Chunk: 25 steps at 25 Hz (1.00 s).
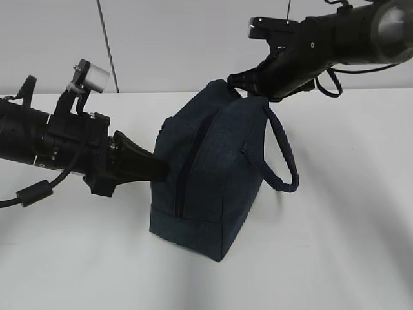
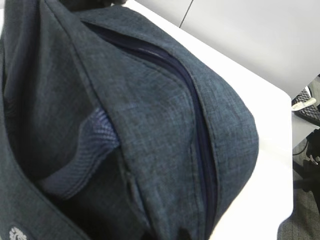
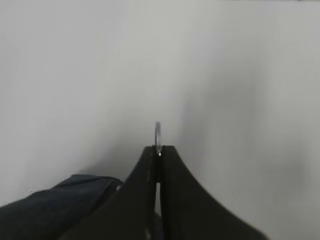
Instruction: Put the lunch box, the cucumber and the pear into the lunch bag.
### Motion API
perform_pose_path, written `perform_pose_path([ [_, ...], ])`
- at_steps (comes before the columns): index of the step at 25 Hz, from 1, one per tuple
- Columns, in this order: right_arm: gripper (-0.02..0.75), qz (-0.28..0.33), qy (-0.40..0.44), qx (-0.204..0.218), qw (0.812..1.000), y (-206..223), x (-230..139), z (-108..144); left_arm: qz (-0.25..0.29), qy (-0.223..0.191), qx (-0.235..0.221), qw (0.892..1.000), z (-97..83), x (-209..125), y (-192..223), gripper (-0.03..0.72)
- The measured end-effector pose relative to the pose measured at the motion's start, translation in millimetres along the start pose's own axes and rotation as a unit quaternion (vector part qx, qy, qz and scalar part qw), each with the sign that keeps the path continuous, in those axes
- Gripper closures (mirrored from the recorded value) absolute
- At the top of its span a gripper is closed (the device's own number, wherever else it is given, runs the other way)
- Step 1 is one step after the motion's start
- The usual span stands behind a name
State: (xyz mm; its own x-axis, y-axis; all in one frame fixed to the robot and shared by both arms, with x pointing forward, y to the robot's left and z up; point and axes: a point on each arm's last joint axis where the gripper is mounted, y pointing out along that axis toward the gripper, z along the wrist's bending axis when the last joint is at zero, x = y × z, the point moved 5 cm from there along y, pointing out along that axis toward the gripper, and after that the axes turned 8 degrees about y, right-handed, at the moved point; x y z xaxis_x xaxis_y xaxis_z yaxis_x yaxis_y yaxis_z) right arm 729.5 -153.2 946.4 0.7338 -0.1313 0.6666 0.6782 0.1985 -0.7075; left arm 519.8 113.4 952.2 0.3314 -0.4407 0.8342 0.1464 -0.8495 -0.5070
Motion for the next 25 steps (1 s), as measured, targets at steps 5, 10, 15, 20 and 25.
perform_pose_path([
  [5, 0.738, 0.035, 0.025, -0.008, 0.999, 19, -12, -8, 0.000, -0.001, 0.002, 1.000, 0.4, 0, 0, 0.682],
  [10, 0.663, 0.034, 0.015, -0.005, 0.999, 15, -3, -5, 0.004, -0.024, 0.001, 1.000, 0.3, -1, 0, 0.632],
  [15, 0.272, 0.016, -0.019, 0.004, 1.000, -16, 23, 3, 0.020, -0.052, -0.003, 0.998, -1.8, -5, -1, 0.397],
  [20, 0.190, 0.005, -0.041, 0.009, 0.999, -60, 41, 10, 0.079, -0.068, 0.033, 0.994, -4.1, -11, -15, 0.356],
  [25, 0.244, 0.062, -0.046, -0.004, 0.997, -92, 31, 8, 0.135, -0.118, 0.153, 0.972, -4.7, -9, -54, 0.354],
])
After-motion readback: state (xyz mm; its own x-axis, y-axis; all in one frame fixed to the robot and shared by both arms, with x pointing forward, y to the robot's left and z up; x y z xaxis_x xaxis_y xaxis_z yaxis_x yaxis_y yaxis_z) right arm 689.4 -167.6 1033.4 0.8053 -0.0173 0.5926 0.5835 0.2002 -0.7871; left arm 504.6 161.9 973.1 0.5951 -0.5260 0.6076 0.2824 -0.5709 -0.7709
